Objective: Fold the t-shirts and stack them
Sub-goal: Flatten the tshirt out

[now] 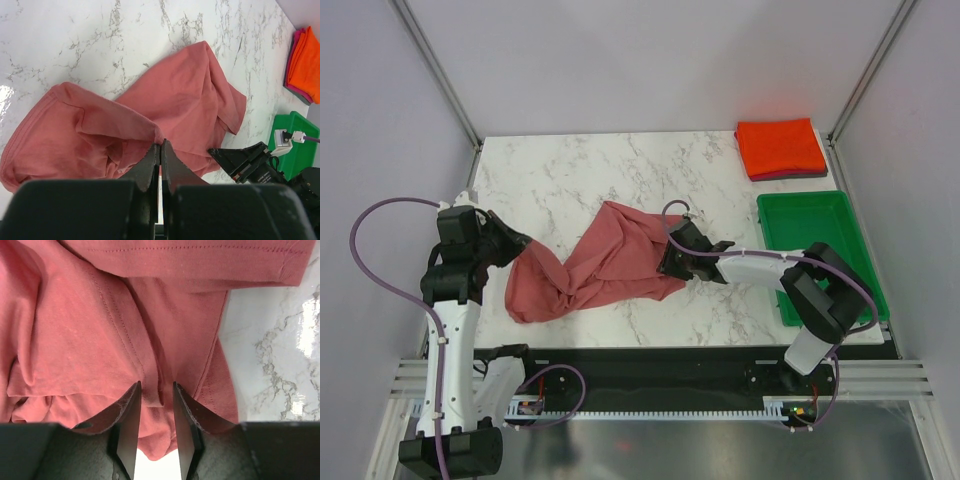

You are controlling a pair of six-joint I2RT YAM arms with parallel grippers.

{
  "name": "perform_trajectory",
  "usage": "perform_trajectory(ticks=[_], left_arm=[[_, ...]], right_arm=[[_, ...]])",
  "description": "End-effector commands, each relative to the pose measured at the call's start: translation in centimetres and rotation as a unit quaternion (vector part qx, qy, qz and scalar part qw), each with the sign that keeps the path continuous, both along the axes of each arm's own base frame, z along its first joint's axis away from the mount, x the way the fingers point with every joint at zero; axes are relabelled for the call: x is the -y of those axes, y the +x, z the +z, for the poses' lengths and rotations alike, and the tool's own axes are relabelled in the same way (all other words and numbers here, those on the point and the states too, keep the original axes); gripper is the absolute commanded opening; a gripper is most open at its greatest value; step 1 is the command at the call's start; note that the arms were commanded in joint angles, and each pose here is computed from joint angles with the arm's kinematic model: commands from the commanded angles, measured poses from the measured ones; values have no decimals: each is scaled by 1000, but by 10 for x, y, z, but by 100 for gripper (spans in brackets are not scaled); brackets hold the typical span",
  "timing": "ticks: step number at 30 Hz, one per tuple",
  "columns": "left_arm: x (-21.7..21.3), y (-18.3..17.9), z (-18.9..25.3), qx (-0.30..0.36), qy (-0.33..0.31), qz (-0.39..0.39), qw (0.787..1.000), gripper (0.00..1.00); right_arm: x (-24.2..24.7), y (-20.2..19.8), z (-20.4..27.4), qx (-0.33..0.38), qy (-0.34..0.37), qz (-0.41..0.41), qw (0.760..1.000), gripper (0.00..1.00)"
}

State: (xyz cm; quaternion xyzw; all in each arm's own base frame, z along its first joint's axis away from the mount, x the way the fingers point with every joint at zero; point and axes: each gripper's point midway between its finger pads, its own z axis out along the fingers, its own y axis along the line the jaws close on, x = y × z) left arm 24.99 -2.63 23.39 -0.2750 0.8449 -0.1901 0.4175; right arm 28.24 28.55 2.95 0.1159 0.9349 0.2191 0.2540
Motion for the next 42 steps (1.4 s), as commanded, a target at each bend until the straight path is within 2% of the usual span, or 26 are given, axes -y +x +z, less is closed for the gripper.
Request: perform_trajectory(ticks=[1,8,11,12,16,20,24,26,29,33,37,39,42], left_arm=[[1,6,8,26,11,-18,999,2],[3,6,7,27,7,-19,999,2],[2,6,8,29,8,-18,999,2],[2,6,9,30,8,-18,999,2],[4,6,13,35,5,-19,999,2],[1,13,32,53,18,-22,998,2],[1,16,91,105,20,-20,994,2],[4,12,115,128,9,-13,992,2],[12,-5,159,177,-17,-15,984,2],[35,-33,190,212,-56,-54,974,2],[37,-31,183,201,-66,-50,976,2],[30,-21,179,193,-55,-36,979,2],[20,16,168,167,-47,-17,985,2]], right_arm=[[-13,11,11,18,18,-6,1000,37],[-16,14,13,23,21,-1,1000,24],[-17,17,21,32,23,-1,999,9],[-16,18,24,36,21,-1,999,0],[-9,20,39,52,5,3,999,0],[6,22,74,84,-19,-1,996,0],[54,11,144,136,-63,-36,988,0],[68,5,183,163,-63,-42,984,0],[105,-22,253,213,-38,-63,974,0],[138,-59,309,252,12,-75,965,0],[156,-70,327,271,21,-91,958,0],[155,-55,324,274,-8,-106,956,0],[139,-19,329,296,-44,-117,947,0]])
